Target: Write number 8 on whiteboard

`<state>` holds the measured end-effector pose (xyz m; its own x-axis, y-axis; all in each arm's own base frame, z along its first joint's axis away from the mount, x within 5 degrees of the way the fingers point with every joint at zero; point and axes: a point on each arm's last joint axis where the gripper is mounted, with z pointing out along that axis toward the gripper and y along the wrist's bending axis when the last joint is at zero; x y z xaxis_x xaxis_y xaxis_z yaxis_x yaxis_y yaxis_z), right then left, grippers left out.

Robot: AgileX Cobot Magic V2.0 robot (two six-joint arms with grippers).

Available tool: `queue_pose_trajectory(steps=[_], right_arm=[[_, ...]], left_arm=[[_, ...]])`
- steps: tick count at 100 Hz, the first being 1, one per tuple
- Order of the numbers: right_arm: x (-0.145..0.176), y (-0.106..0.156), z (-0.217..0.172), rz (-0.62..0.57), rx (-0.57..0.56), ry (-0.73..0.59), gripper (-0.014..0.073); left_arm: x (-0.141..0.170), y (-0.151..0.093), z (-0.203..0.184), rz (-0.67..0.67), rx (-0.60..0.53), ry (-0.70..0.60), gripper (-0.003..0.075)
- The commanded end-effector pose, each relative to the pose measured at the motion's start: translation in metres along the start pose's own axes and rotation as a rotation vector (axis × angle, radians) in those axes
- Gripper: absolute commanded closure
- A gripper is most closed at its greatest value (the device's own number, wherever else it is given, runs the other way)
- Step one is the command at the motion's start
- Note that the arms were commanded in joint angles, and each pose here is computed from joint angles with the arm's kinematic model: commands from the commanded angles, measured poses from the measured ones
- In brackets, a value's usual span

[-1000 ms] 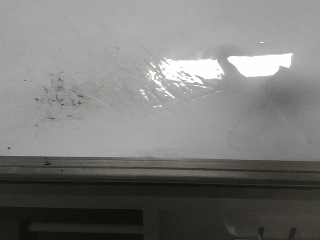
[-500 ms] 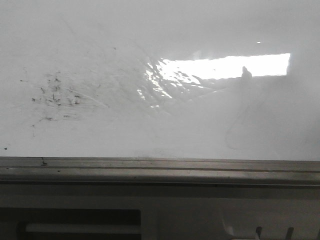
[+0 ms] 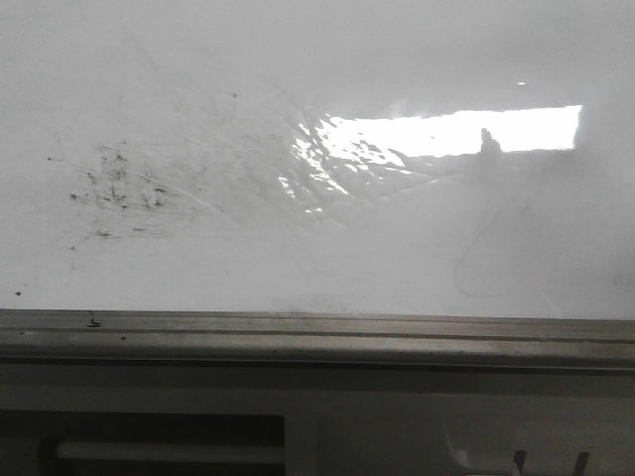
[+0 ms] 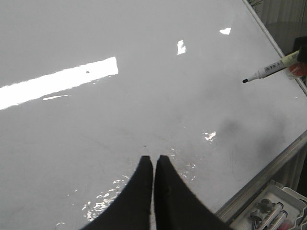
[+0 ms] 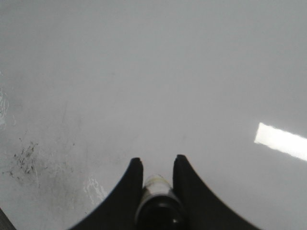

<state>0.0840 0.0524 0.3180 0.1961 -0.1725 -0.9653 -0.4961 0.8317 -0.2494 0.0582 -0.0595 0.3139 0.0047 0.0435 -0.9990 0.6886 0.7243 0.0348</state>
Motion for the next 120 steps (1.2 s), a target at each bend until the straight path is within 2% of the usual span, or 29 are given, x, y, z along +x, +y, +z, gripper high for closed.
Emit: queue_pose_trajectory(steps=[1,62,96,120], right_arm=[[-0.014,-0.004,0.000,-0.002,0.027,-0.086,0.0638],[0.000,0.000,0.036,-0.001,0.003,-0.018,0.0638],[0.007,0.018,0.049,-0.002,-0.111,0.018,0.0638],[0.011,0.020,0.061,-0.032,-0.113,0.008,0.0638]], left_arm=[[-0.011,0.002,0.000,-0.038,-0.021,-0.043,0.0741],[-0.011,0.002,0.000,-0.038,-0.021,-0.043,0.0741],[-0.010,0.001,0.000,-0.044,-0.012,-0.042,0.0741],[0.010,-0.001,0.003,-0.065,0.025,0.029,0.0741]])
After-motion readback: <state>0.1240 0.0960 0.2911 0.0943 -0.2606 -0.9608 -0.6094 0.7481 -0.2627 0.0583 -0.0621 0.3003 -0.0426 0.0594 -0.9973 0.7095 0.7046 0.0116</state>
